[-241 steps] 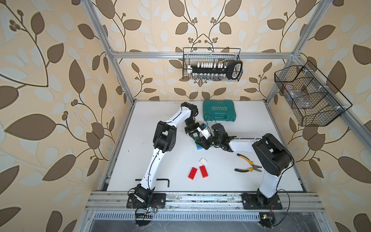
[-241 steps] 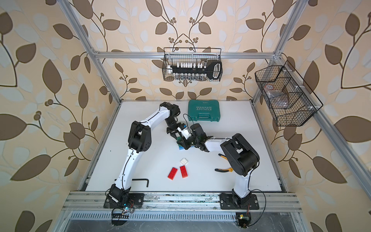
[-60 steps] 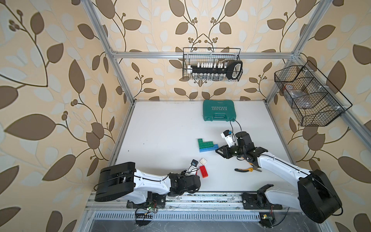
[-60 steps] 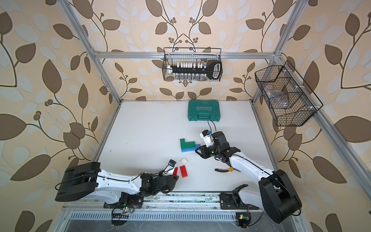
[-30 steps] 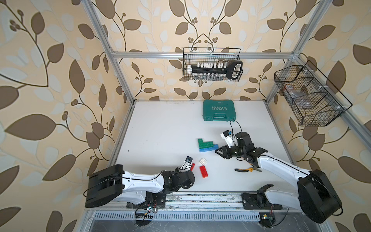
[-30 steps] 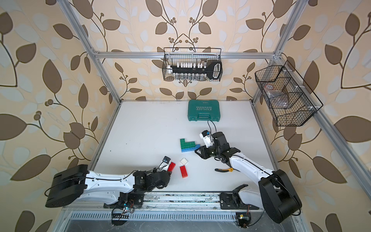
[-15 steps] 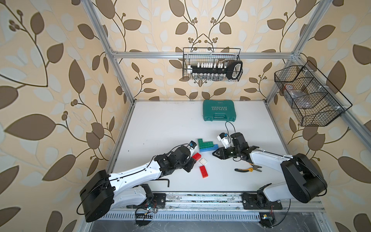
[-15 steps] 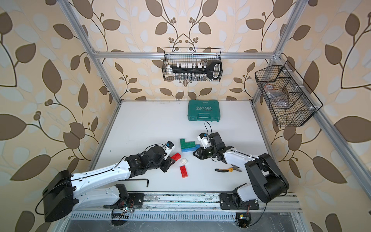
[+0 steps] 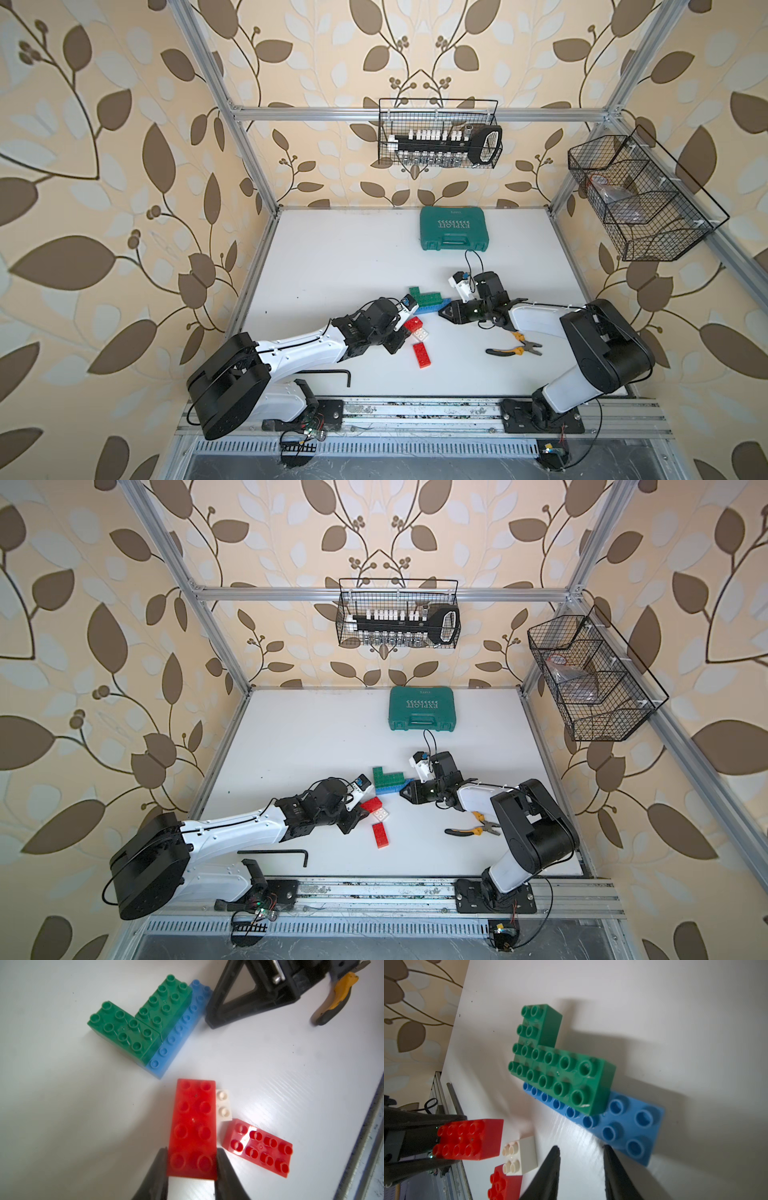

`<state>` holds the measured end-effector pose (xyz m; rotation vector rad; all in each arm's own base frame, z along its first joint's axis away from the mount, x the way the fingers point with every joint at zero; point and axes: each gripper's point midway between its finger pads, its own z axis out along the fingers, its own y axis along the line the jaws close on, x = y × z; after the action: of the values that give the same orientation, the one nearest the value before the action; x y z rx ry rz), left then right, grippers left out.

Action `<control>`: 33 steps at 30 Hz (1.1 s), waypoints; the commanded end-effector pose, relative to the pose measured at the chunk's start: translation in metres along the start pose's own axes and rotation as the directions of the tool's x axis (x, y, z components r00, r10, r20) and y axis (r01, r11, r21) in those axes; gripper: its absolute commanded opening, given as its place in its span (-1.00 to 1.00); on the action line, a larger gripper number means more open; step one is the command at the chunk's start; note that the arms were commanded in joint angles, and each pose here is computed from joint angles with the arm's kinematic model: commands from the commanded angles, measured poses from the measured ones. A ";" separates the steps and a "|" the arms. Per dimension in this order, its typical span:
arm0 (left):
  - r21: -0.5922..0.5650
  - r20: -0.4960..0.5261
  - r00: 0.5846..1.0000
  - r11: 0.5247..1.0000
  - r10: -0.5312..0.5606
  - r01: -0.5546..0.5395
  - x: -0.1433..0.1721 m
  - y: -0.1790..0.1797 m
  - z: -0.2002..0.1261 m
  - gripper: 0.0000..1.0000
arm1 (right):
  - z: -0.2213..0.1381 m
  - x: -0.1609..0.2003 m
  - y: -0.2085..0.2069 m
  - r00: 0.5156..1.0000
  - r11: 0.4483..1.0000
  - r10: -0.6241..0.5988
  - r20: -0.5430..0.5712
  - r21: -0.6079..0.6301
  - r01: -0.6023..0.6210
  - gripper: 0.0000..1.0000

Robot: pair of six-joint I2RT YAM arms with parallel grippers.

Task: Assemble a small pinwheel with lego
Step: Adjust the lego brick at the center of the board.

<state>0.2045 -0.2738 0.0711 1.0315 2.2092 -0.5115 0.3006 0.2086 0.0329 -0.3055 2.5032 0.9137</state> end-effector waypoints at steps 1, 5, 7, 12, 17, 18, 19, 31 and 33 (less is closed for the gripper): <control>-0.047 0.092 0.992 0.996 0.085 -0.081 -0.022 0.012 0.002 -1.00 | 0.004 -0.024 -0.005 0.999 0.999 -0.033 0.038 0.024 0.032 -0.28; 0.034 0.080 0.993 0.995 0.091 -0.094 -0.025 0.012 0.007 -1.00 | 0.006 -0.028 -0.010 0.999 0.999 -0.030 0.018 0.020 0.030 -0.32; 0.060 0.075 0.995 0.995 0.072 -0.077 -0.027 0.010 0.010 -1.00 | 0.002 -0.029 -0.008 0.999 1.000 -0.017 0.029 0.001 0.017 -0.32; 0.142 0.092 0.994 0.989 -0.059 0.045 -0.027 -0.003 0.013 -1.00 | -0.014 -0.022 0.005 0.998 0.999 -0.015 0.059 -0.044 0.018 -0.33; 0.092 0.111 0.993 0.995 -0.038 0.028 -0.030 -0.009 0.014 -1.00 | -0.020 -0.014 0.013 0.999 0.997 -0.025 0.039 -0.069 0.027 -0.34; 0.085 0.115 0.993 0.996 -0.037 0.027 -0.031 -0.009 0.015 -1.00 | -0.020 -0.013 0.012 0.999 0.998 -0.024 0.035 -0.064 0.026 -0.34; 0.082 0.111 0.993 0.996 -0.036 0.027 -0.031 -0.009 0.018 -1.00 | -0.020 -0.012 0.012 0.999 0.998 -0.022 0.035 -0.065 0.024 -0.34; -0.134 0.126 0.989 0.986 -0.079 0.096 -0.023 0.017 0.042 -1.00 | -0.030 -0.025 0.052 0.998 0.964 -0.013 0.068 -0.266 0.031 -0.38; -0.138 0.123 0.988 0.985 -0.090 0.107 -0.022 0.018 0.045 -1.00 | -0.034 -0.027 0.057 0.997 0.959 -0.018 0.072 -0.280 0.038 -0.38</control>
<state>0.2360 -0.2989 0.0485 0.8738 2.1801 -0.4567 0.2976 0.2230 0.0824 -0.3568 2.3517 1.1674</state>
